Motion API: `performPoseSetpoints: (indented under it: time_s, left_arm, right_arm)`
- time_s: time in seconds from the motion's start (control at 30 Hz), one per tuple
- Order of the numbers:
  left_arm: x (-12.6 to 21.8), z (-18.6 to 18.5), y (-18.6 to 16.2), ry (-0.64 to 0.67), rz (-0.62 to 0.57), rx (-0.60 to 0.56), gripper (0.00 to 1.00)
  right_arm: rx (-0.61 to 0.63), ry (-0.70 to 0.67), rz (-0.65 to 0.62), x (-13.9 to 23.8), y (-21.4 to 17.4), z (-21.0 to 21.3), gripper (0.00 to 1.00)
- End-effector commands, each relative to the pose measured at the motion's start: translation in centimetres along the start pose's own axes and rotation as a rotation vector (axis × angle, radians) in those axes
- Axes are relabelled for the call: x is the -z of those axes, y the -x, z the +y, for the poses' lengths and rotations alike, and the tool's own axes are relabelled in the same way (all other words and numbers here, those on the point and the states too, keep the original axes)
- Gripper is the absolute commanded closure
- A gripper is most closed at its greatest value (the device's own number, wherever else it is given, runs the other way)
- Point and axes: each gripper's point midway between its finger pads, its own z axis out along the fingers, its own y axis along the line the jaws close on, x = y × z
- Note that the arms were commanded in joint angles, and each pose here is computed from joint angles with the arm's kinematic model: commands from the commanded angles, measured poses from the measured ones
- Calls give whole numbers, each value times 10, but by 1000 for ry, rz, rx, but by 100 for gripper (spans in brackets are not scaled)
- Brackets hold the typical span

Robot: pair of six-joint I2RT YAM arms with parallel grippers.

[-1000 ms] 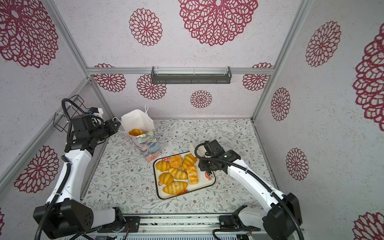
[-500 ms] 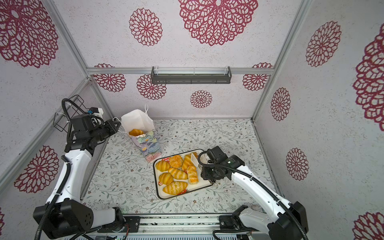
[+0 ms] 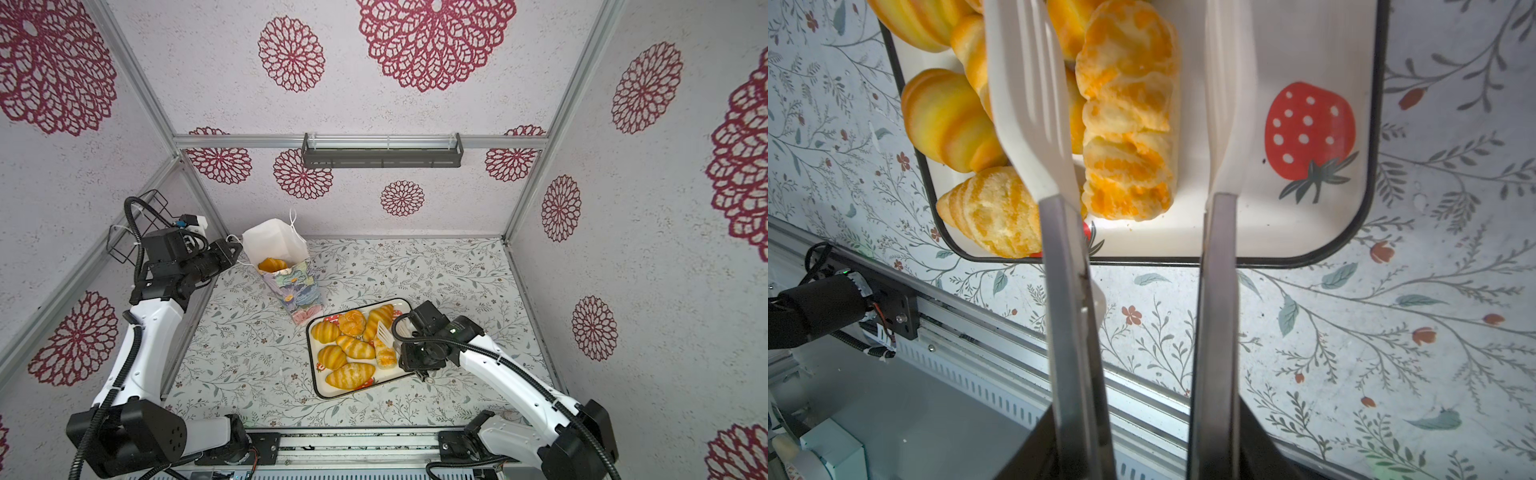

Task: Place the fake bread into the paper bag
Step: 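Lower the open tongs toward the twisted pastry nearest the robot on the tray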

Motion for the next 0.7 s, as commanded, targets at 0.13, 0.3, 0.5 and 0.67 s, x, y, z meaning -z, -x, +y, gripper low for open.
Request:
performPoseSetpoints:
  time_s: [0.13,0.3,0.5,0.67]
  left_arm:
    - [1,-7,2,-28,-19,-11,100]
    - [-1,-6,2,-29,-16,-7,100]
    - [-1,-6,2,-29,-16,-6,100]
    - [-1,-6,1,-29,-13,-7,100]
  right_arm:
    - [-13,30,-10,3,-3,7,51]
    - [-14,38,5,0,-7,10,51]
    - [-11,45,19,-3,-10,12,50]
    - [-8,40,30,-6,-13,13,49]
